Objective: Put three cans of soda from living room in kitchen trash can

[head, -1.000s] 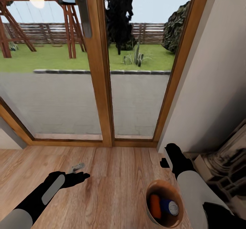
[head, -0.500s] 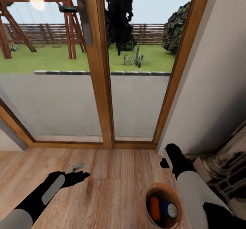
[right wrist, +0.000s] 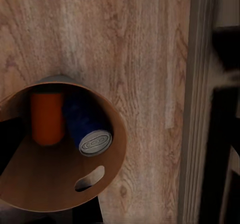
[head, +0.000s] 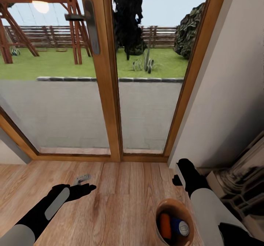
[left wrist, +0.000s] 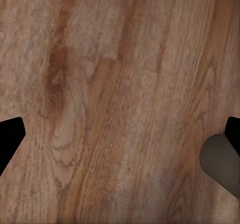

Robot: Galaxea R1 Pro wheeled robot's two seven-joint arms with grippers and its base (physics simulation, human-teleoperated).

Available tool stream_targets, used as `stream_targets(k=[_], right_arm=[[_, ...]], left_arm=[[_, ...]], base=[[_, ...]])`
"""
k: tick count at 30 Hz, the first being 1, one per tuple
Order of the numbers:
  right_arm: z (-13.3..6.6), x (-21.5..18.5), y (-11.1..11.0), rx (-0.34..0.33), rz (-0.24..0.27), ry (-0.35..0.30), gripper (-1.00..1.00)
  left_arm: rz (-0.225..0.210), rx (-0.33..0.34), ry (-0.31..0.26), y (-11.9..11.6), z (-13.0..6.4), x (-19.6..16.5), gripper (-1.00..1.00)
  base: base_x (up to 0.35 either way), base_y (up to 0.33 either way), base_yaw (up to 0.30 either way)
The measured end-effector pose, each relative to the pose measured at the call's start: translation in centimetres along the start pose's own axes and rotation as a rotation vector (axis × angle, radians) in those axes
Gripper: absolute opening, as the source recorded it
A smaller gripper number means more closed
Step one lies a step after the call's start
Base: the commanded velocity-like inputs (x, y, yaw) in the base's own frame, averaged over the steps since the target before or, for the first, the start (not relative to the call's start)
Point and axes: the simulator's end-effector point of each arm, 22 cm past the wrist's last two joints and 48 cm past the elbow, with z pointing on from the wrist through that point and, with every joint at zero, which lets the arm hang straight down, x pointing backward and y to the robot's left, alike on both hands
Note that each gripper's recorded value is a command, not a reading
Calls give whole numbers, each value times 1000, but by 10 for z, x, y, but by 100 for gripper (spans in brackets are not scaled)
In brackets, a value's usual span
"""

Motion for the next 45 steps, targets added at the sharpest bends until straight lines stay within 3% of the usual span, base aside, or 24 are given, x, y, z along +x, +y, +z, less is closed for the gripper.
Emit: stream_targets(k=[6,16,32,45], right_arm=[[-8,2,-2,0,-3,9,100],[-25,-10,-5,-3,5,-31,100],[-48,-16,-10,-3,1,-47,100],[-59,-16,-4,9,-53,-75,100]], left_arm=[[-9,-15,-4,3,-8,-4,100],[-38,-55,-1,17,-17,-3,100],[-44,-64,2,12,-42,-14,100],[-44,-66,2,5,-63,-24,100]], base=[[0,0,0],[0,0,0],[0,0,0],[0,0,0]])
